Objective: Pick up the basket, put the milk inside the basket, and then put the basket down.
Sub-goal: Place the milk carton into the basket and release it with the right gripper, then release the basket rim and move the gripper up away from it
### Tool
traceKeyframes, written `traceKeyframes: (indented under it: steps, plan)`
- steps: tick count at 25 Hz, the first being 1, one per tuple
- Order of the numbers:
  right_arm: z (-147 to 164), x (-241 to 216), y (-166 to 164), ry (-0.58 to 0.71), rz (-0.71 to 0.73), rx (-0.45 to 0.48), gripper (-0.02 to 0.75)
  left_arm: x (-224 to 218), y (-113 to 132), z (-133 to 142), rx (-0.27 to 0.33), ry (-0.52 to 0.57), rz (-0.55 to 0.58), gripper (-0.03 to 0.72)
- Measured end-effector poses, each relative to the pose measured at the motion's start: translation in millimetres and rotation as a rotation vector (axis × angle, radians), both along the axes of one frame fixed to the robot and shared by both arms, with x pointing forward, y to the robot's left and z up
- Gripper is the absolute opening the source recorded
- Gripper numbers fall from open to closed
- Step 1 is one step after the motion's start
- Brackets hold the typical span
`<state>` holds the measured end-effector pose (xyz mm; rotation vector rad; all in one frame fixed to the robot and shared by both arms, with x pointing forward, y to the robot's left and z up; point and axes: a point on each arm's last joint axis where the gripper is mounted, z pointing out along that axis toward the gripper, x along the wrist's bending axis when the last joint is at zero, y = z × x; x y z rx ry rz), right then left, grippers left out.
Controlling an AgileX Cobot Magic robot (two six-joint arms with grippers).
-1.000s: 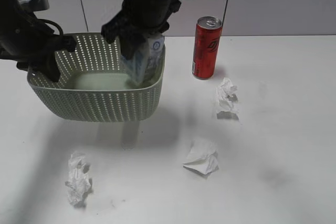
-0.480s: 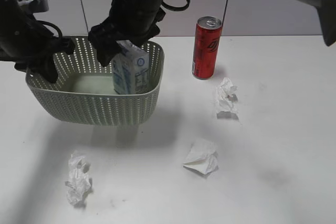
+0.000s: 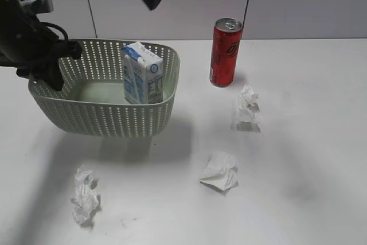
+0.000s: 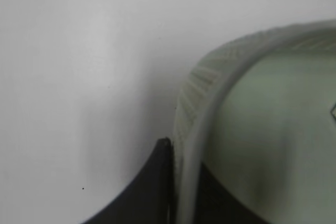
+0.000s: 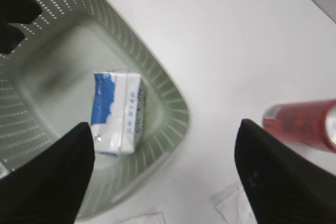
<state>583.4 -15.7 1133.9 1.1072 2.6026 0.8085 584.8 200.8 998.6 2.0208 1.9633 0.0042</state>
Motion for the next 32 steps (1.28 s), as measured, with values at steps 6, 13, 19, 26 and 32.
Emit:
traceKeyframes:
  steps: [6, 13, 19, 26, 32]
  plan:
    - [14.7, -13.2, -82.8, 0.045, -0.159, -0.042, 0.622, -0.3, 0.0, -0.1, 0.0, 0.003, -0.001, -0.015]
    - [-26.7, -91.0, -159.7, 0.22, -0.274, -0.144, 0.599, -0.6, -1.1, 0.1, -0.014, 0.008, 0.006, -0.015]
    - [-47.7, -179.8, -200.2, 0.166, -0.281, -0.099, 0.593, -0.7, -1.7, 0.2, -0.022, 0.01, 0.009, -0.015]
    - [-62.5, -257.3, -235.9, 0.023, -0.283, -0.004, 0.593, -0.9, -2.5, 0.4, -0.032, 0.014, 0.014, -0.015]
    - [-81.1, -292.8, -253.3, -0.112, -0.287, 0.074, 0.591, -1.2, -2.6, 0.3, -0.033, 0.017, 0.014, -0.015]
